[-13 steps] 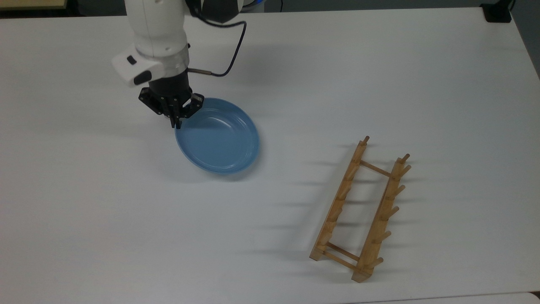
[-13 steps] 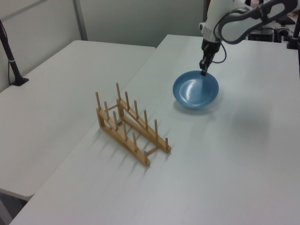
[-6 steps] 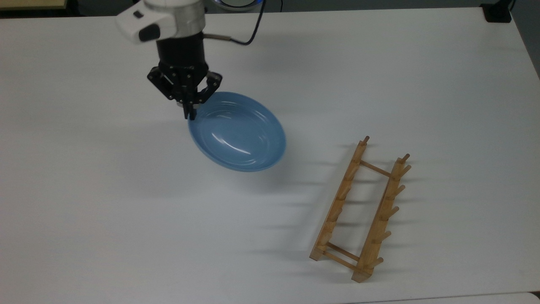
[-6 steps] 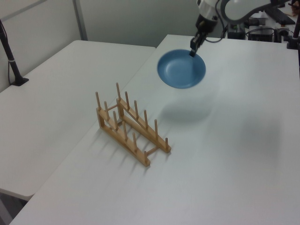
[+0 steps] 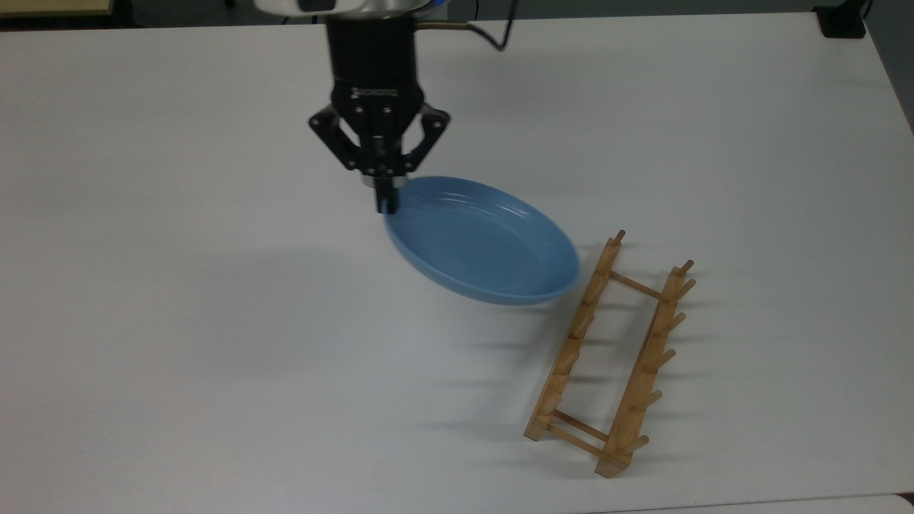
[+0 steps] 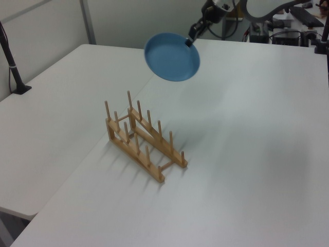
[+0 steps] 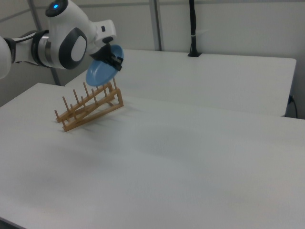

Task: Place plate in plate rack
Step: 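Carry the upright blue plate over the wooden rack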

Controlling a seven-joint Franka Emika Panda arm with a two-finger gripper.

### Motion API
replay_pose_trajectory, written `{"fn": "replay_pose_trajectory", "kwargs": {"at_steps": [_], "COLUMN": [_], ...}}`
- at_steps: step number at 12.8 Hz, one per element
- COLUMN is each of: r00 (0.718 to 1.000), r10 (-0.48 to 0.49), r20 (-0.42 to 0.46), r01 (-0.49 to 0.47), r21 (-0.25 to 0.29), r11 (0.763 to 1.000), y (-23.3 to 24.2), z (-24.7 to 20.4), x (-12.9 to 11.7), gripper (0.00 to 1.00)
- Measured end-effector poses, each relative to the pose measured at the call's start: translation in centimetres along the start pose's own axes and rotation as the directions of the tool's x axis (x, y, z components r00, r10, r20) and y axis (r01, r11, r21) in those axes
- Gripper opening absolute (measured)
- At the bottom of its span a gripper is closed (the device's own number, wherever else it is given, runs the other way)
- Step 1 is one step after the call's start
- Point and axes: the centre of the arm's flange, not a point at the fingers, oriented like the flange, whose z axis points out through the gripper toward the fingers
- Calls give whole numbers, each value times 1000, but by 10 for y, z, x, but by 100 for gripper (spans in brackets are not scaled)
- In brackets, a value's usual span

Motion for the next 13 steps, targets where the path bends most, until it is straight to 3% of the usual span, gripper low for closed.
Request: {"fn": "replay_pose_trajectory", "kwargs": {"at_steps": [3,5,9,13], "r00": [991,974,945,922], "r10": [-31,-106,-263,-310], "r20": [-129,-201,-197,-231], "r01": [37,118,262,293], "r21": [41,47,-29,-105], "r11": [998,992,965,950], "y": [-22,-44,-70,-95], "z": [-2,8,40,68], "x": [6,1,-22,-43], "gripper": [5,5,5,5]}}
